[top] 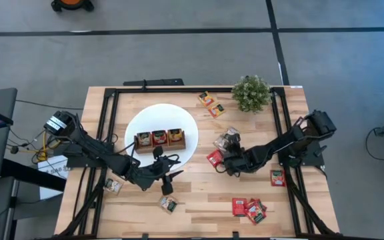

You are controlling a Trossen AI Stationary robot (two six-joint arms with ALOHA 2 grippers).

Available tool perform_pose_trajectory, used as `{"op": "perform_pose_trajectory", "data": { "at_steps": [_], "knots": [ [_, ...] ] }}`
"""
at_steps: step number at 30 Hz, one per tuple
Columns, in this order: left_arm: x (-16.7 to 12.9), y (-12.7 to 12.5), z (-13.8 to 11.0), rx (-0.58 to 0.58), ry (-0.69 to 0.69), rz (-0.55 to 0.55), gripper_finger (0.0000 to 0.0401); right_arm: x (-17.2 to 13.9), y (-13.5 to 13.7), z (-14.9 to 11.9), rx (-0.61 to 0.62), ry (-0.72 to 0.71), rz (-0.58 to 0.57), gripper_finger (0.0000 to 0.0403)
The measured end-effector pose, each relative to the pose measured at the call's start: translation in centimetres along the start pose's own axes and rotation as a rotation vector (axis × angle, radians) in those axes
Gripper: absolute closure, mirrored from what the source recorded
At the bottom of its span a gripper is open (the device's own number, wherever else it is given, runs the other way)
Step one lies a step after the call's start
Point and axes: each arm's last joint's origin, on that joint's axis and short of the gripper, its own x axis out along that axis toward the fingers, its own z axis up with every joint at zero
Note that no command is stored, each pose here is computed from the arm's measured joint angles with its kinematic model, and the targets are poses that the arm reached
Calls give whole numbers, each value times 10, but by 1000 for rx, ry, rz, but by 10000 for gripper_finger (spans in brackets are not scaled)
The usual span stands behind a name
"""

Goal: Pick & Place Tea
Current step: Put the brown tea bag into the left section of the wooden organizer

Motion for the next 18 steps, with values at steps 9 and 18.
{"op": "perform_pose_trajectory", "data": {
  "at_steps": [9, 18],
  "knots": [
    [0, 0, 1, -4, -4, -2, 236, -25, -17, 5, 96, -86, -214, 401],
    [4, -4, 0, 95, -44, -3, 236, -63, -40, 4, 294, -322, -49, 402]
  ]
}}
